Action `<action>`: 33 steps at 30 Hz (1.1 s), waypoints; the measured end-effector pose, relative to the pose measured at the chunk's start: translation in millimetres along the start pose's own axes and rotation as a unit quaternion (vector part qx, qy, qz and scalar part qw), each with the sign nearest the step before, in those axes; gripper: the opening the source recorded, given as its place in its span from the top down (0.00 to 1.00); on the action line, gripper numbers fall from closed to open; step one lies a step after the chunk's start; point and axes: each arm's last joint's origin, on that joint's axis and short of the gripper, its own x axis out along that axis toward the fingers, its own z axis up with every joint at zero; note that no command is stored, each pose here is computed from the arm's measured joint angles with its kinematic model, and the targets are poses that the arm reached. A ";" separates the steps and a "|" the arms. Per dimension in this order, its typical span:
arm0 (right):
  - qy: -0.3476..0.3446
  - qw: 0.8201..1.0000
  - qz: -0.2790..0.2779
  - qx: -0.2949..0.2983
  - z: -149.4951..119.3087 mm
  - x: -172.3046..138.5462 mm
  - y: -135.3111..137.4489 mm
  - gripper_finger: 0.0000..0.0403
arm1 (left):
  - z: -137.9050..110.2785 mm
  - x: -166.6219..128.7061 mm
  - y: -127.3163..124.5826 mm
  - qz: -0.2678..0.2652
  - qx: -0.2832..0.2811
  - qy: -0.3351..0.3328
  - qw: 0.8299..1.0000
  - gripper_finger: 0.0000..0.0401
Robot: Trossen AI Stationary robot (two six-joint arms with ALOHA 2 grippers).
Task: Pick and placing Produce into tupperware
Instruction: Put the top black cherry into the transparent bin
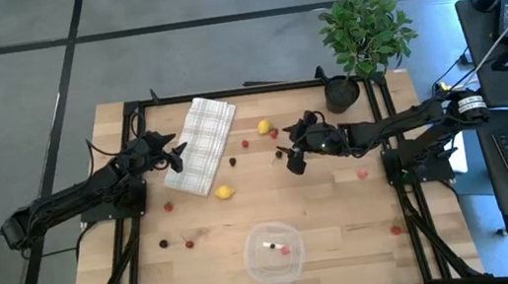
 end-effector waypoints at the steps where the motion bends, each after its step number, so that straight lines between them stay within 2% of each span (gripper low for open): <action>1: 0.005 0.999 -0.004 0.035 -1.6 3.1 -2.0 0.28 | 0.0 0.0 0.0 0.000 0.000 0.000 1.000 0.38; 2: 0.012 0.998 -0.006 0.068 -3.9 6.9 -4.6 0.28 | 0.0 0.0 0.0 0.000 0.000 0.000 1.000 0.38; 4: 0.036 0.995 0.002 0.095 -11.7 16.1 -6.9 0.29 | 0.0 0.0 0.0 0.000 0.000 0.000 1.000 0.38; 10: 0.096 0.994 0.028 0.039 -40.8 43.2 -0.5 0.30 | 0.0 0.0 0.0 0.000 0.000 0.000 1.000 0.38; 18: 0.101 0.994 0.043 0.013 -62.2 65.9 6.6 0.30 | 0.1 0.0 0.0 0.000 0.000 0.000 1.000 0.38; 28: 0.118 0.992 0.029 0.028 -69.2 72.2 -0.4 0.31 | 0.0 0.0 0.0 0.000 0.000 0.000 1.000 0.38; 33: 0.118 0.993 0.026 0.013 -68.9 73.5 -4.5 0.31 | 0.2 0.0 0.0 0.000 0.000 0.000 1.000 0.38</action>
